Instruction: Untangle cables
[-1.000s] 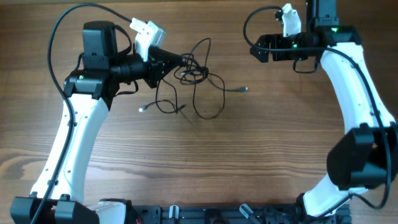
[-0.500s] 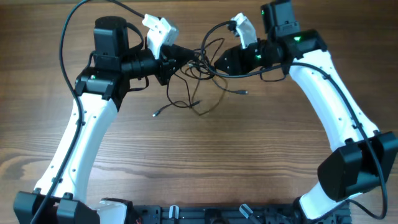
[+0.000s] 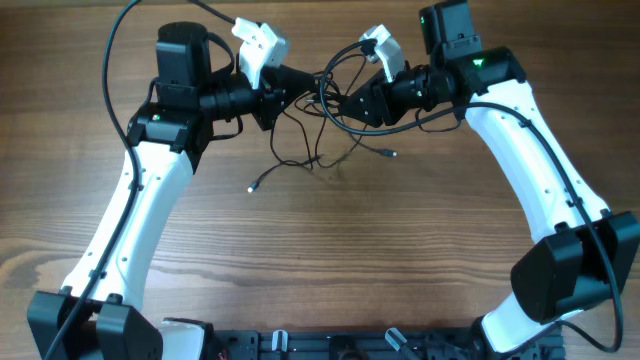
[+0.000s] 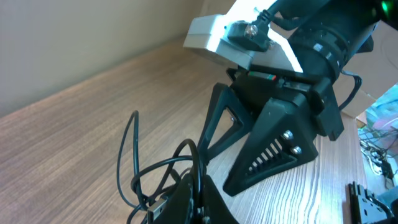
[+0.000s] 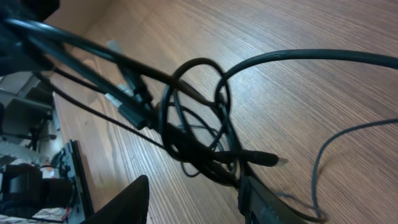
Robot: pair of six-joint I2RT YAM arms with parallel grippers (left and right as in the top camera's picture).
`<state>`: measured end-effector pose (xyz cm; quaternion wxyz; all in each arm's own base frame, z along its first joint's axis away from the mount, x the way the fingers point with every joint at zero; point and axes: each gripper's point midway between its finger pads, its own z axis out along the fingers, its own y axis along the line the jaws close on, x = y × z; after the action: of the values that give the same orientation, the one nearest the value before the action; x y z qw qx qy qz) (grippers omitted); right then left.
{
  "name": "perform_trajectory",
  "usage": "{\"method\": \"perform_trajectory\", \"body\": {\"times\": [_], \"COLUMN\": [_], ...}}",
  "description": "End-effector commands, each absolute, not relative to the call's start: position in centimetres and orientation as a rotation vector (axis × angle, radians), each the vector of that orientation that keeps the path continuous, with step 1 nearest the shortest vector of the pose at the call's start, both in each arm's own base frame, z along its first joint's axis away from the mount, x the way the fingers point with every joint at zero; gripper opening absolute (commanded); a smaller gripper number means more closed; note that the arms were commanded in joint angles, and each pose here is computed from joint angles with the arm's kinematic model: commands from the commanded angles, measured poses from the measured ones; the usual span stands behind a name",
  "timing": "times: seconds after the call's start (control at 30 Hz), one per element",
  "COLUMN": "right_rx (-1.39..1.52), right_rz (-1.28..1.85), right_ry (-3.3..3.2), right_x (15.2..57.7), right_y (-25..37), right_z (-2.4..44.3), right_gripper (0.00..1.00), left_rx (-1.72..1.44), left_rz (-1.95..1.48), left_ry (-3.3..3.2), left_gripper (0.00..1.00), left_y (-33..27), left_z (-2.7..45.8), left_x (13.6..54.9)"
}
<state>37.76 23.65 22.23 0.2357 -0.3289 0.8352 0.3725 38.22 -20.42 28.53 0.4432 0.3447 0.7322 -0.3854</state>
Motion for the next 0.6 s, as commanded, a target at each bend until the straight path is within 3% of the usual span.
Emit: {"method": "perform_trajectory", "body": {"times": [0.0,0.17,0.37,0.43,0.5,0.57], "right_rx": [-0.96,-0.969,-0.986,-0.987,-0.986,-0.987], "right_rz": [1.052,1.047,1.038,1.036,1.035,1.032], "right_ry": [2.224,2.216,2.202,2.199,2.195,2.189], "right_x": [37.2,37.2,37.3,37.3,37.4,37.5], "right_y": [24.0,24.0,23.9,24.0,24.0,24.0], "right_z": [23.2,23.2,23.3,23.3,23.3,23.4], "right_gripper": [0.47,0.4,0.2,0.24,0.45,0.47], "left_rx": [0.848,0.831,0.821,0.812,0.824,0.834], "left_rz": [-0.967,-0.974,-0.988,-0.995,-1.018,-1.037], "left_ry": [1.797,1.767,1.753,1.759,1.742,1.724], "left_gripper": [0.04,0.04,0.04,0.04,0.04,0.04], "left_y": [-20.6,-20.7,-20.8,-20.8,-21.0,-21.2], "left_z": [29.3,30.2,30.7,30.7,31.0,31.4], "left_x": [38.5,38.9,39.0,39.0,38.7,38.5]}}
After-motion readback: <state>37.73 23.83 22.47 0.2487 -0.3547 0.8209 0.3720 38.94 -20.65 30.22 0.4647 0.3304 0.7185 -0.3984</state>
